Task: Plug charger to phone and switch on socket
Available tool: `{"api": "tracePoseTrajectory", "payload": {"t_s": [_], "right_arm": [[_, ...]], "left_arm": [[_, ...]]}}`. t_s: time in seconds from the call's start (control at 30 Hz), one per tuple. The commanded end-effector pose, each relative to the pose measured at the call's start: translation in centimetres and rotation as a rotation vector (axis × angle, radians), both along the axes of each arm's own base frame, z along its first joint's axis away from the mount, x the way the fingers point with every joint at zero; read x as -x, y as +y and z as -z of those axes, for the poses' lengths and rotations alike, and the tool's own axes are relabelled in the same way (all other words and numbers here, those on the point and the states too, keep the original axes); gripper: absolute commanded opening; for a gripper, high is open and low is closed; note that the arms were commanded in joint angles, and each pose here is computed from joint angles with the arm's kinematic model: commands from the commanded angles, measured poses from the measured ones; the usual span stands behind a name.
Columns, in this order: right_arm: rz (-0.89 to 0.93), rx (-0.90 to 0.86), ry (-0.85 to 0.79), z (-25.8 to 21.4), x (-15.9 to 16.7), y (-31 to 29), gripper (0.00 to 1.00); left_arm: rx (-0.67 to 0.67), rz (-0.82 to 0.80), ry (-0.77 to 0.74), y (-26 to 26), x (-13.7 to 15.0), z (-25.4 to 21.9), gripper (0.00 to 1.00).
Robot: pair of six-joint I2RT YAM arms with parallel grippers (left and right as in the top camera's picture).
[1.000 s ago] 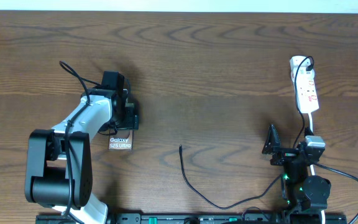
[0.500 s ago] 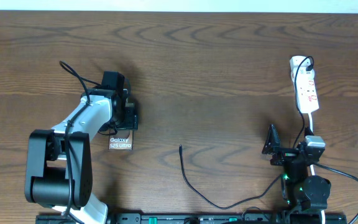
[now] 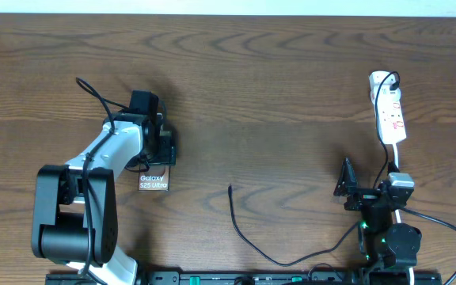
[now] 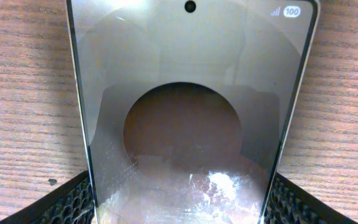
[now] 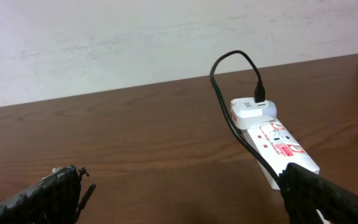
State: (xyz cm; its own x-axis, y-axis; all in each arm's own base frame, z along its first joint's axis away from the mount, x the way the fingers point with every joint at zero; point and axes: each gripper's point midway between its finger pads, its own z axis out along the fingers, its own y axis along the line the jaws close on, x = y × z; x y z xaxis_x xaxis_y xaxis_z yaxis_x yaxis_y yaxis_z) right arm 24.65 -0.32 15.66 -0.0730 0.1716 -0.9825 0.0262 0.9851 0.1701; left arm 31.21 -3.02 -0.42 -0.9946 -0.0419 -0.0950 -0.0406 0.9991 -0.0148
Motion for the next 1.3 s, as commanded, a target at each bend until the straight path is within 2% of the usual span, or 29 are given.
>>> {"api": "tracePoseTrajectory", "payload": {"t_s": [0.0, 0.23, 0.73, 0.97, 1.27], "right_arm": [[-0.007, 0.012, 0.0, 0.0, 0.0, 0.2, 0.99], [-0.007, 0.012, 0.0, 0.0, 0.0, 0.2, 0.99], [-0.007, 0.012, 0.0, 0.0, 0.0, 0.2, 0.99], [-0.007, 0.012, 0.0, 0.0, 0.0, 0.2, 0.99], [-0.007, 0.012, 0.0, 0.0, 0.0, 0.2, 0.99]], "left_arm": [[-0.021, 0.025, 0.06, 0.4, 1.7, 1.3, 0.07], [-0.021, 0.032, 0.053, 0.3, 1.3, 0.8, 0.07], [-0.017, 0.031, -0.028, 0.0, -2.9, -5.0, 0.07], [-0.012, 0.02, 0.001, -0.1, -2.6, -6.4, 0.07], [0.138, 0.034, 0.022, -2.7, -2.2, -6.6, 0.07]]}}
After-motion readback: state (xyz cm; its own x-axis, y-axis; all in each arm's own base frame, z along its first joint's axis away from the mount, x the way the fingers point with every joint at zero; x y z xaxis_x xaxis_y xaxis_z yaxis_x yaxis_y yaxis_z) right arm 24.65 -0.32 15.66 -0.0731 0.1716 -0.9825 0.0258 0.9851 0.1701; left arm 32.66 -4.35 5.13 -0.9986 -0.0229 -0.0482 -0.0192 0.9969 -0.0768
